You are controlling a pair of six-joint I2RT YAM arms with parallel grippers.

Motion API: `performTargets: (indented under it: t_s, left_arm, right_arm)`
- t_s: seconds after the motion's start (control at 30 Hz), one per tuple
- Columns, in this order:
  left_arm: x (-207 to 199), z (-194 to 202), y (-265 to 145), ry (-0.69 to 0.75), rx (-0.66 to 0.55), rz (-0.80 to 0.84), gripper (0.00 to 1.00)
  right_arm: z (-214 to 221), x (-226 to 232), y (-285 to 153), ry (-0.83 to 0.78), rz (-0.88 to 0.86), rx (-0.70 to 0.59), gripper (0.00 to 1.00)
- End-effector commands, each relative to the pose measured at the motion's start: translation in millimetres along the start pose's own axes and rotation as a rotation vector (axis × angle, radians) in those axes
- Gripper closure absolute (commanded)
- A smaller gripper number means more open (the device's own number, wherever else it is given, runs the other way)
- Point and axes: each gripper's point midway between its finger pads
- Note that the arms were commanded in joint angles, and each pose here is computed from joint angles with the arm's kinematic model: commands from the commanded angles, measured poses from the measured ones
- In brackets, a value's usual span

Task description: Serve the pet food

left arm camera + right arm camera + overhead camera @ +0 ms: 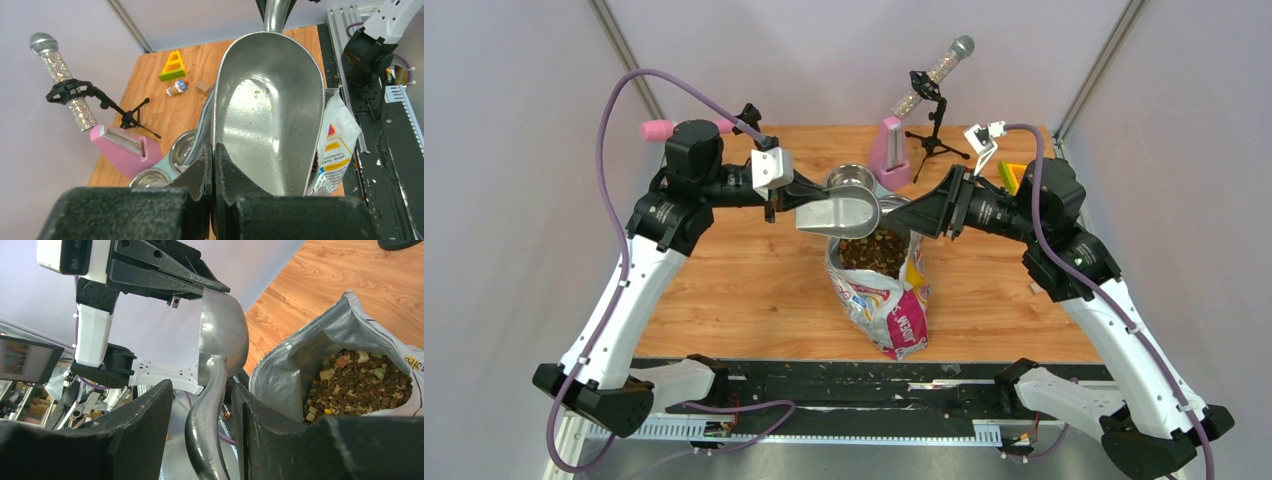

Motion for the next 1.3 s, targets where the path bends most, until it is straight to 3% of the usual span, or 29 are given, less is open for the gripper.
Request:
performTargets:
  t_s: [0.0, 0.17, 0.33, 0.47, 0.57, 0.6, 0.63, 0.67, 0.73, 0.83, 0.97, 1.1, 1.27]
  left_arm:
    - [-0.6, -18.3, -3.4, 0.073, -0.021, 0.006, 1.0]
    - [-1.8, -12.5, -4.4, 0.072, 0.006, 0.01, 1.0]
    - [5.6, -12.4, -4.2, 0.058, 0.013, -0.024, 1.0]
    - [6.2, -10.8, -3.7, 0.057, 0.016, -0.026, 1.0]
    - [5.2, -11.3, -4.4, 0.045, 0.012, -0.029, 0.96]
    - [7.1, -16.7, -5.3, 0.055, -0.003, -0.045, 0.7]
    - [7.1, -16.1, -5.0, 0.014, -0.011, -0.054, 0.52]
    - [11.0, -25.9, -7.6, 0.035, -0.038, -0.09, 0.13]
    - [22.5, -33.5, -11.3, -0.046, -0.092, -0.193, 0.02]
    - [50.0, -42.7, -24.0, -0.337, -0.22, -0.425, 0.0]
    - [57.1, -20.7, -20.6, -0.706, -0.273, -0.506, 0.0]
    - [58.0, 31.5, -15.7, -1.027, -0.165, -0.61, 0.04]
    - [51.1, 73.6, 2.0, -1.228, 0.05, -0.66, 0.13]
  right_arm:
    - [-10.2, 5.4, -0.1, -0.024, -0.022, -0.035, 0.52]
    - [-13.0, 2.1, -0.3, -0.024, 0.001, -0.053, 0.53]
    - [-10.3, 5.2, -0.2, -0.029, -0.022, -0.037, 0.61]
    - [-7.9, 4.8, 2.2, -0.036, -0.034, -0.02, 0.75]
    - [-9.2, 2.7, 2.8, -0.05, -0.024, -0.026, 0.98]
    - [-10.7, 0.3, 2.6, -0.054, -0.009, -0.036, 1.0]
    - [-12.0, -2.8, 2.1, -0.06, 0.011, -0.047, 1.0]
    - [-13.6, -7.0, 1.1, -0.065, 0.037, -0.06, 1.0]
    - [-18.7, -18.6, -2.7, -0.072, 0.115, -0.1, 1.0]
    - [-33.7, -42.8, -17.8, -0.082, 0.287, -0.212, 1.0]
    - [-53.0, -70.5, -52.5, -0.103, 0.513, -0.379, 1.0]
    - [-64.2, -91.8, -89.9, -0.13, 0.702, -0.516, 1.0]
    - [-73.4, -108.0, -127.4, -0.161, 0.86, -0.666, 1.0]
Point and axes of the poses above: each gripper's point midway between its finger pads, its own y axis out along the fingers, its own x axis along the line the jaws close on, z = x × y, and after that the axes turned 13 degrees about -y, right-handed
